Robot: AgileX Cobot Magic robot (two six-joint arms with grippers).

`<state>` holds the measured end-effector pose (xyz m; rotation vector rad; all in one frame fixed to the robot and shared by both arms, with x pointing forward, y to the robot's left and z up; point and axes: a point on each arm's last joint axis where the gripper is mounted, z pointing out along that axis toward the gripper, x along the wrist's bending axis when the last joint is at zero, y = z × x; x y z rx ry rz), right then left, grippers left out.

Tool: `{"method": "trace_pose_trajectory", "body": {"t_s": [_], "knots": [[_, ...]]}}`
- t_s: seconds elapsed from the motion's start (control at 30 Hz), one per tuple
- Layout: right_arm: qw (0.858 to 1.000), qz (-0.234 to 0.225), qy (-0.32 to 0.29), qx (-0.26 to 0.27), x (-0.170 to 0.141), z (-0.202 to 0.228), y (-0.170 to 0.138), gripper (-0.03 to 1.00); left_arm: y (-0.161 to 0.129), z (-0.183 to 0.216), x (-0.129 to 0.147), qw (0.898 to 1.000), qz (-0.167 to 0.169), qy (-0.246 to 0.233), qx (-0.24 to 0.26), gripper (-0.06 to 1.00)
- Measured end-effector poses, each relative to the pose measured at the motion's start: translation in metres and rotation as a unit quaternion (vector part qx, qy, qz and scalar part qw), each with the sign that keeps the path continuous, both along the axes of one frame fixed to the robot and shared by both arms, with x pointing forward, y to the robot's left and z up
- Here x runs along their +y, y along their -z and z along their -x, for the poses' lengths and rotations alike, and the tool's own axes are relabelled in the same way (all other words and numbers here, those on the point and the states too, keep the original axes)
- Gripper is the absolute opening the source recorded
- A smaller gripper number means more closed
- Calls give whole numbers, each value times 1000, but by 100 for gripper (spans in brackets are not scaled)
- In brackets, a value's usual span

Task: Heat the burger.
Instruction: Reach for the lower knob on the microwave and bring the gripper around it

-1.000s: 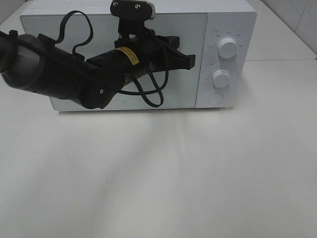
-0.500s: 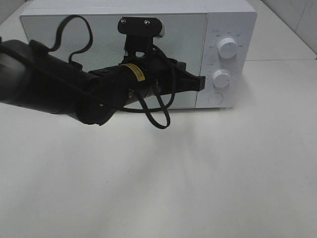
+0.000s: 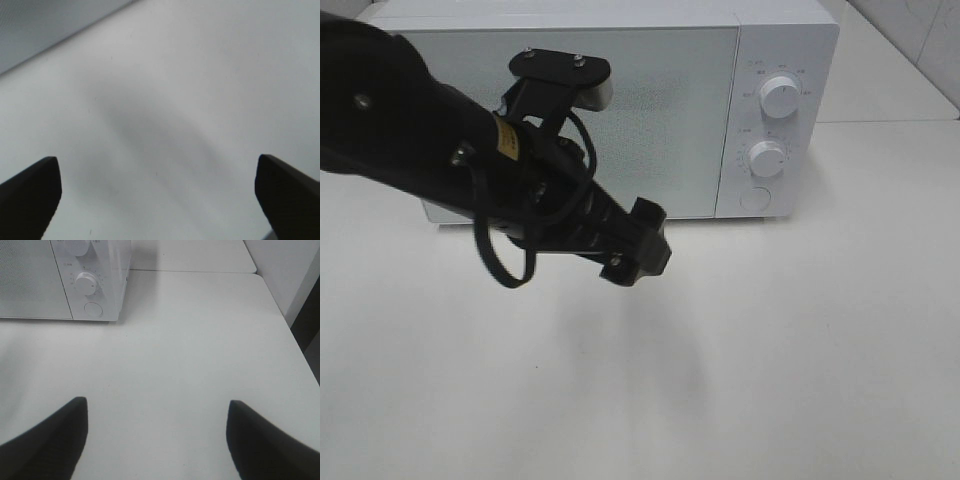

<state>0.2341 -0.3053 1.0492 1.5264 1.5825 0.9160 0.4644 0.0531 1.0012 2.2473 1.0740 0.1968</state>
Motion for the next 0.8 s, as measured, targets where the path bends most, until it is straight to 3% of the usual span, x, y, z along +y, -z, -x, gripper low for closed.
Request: {"method": "trace_pose_trajectory", "body": {"t_s": [0.23, 0.27, 0.3, 0.37, 0.4, 0.47, 0.6, 0.63, 0.7, 0.73, 0.8], "knots": [[1000, 0, 0, 0, 0, 0, 0, 76, -17, 23, 26, 994, -66, -14, 82, 97], [1000, 0, 0, 0, 0, 0, 0, 76, -18, 24, 39, 989, -97, -26, 108, 97], [1000, 0, 0, 0, 0, 0, 0, 76, -18, 24, 39, 989, -97, -26, 108, 97], [1000, 0, 0, 0, 0, 0, 0, 76, -19, 20, 63, 979, -141, -53, 139, 97], [1000, 0, 0, 0, 0, 0, 0, 76, -19, 20, 63, 979, -141, -53, 139, 97], [1000, 0, 0, 0, 0, 0, 0, 76, -22, 17, 91, 969, -164, -89, 162, 97], [1000, 0, 0, 0, 0, 0, 0, 76, -26, 21, 122, 963, -163, -131, 170, 97], [1000, 0, 0, 0, 0, 0, 0, 76, -29, 28, 142, 960, -155, -161, 171, 97], [1000, 0, 0, 0, 0, 0, 0, 76, -32, 33, 150, 959, -149, -172, 168, 97], [1000, 0, 0, 0, 0, 0, 0, 76, -34, 46, 168, 957, -137, -197, 162, 97], [1000, 0, 0, 0, 0, 0, 0, 76, -33, 53, 174, 956, -135, -205, 162, 97]]}}
